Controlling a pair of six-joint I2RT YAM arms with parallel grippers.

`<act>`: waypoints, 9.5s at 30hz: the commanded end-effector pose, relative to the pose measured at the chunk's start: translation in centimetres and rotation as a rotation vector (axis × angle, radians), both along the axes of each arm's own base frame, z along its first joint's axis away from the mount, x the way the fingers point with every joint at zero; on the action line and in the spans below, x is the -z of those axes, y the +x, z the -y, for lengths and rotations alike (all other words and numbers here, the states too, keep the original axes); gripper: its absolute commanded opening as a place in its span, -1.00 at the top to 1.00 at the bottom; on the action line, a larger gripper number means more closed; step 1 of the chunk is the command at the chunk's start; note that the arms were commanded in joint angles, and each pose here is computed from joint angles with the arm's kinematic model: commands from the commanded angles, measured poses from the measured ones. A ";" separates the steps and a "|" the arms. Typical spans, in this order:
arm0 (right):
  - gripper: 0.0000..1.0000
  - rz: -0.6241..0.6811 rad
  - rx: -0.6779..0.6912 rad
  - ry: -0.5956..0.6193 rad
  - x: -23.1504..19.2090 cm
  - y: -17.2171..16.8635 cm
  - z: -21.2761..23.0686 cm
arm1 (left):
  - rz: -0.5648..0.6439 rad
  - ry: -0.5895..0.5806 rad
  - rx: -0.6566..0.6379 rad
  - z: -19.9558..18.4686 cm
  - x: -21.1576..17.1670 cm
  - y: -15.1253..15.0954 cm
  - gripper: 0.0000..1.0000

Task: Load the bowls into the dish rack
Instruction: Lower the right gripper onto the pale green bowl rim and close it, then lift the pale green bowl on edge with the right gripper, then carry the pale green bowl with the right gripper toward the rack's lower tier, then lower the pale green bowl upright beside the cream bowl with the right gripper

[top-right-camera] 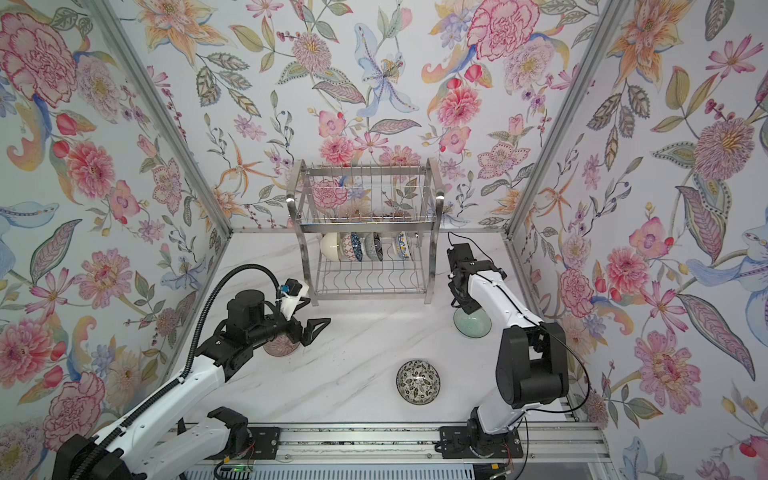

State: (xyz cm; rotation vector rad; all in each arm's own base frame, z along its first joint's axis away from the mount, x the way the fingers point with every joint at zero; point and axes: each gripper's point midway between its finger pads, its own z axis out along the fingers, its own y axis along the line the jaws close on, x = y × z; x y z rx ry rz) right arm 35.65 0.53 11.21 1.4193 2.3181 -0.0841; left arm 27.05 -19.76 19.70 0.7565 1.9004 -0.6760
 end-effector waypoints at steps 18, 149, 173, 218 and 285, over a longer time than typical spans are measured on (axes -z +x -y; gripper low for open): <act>0.01 -0.121 0.050 0.085 5.1 0.5 0.2 | 0.026 0.042 0.010 0.2 -0.3 -0.1 -0.98; 1.00 0.998 -1.259 0.554 -13.1 -2.0 -38.9 | 0.115 0.108 -0.262 -3.8 -2.6 1.6 -0.98; 1.00 1.070 -1.219 0.866 -14.7 2.1 -40.7 | 0.092 0.075 -0.107 -1.6 -2.4 0.1 -0.98; 1.00 0.969 -1.263 1.100 -10.9 7.2 -43.0 | 0.031 -0.071 -0.097 -3.2 -3.9 1.6 -0.98; 1.00 0.770 -1.280 0.973 -4.4 8.3 -43.1 | 0.036 -0.056 -0.123 -3.7 -3.7 1.6 -0.98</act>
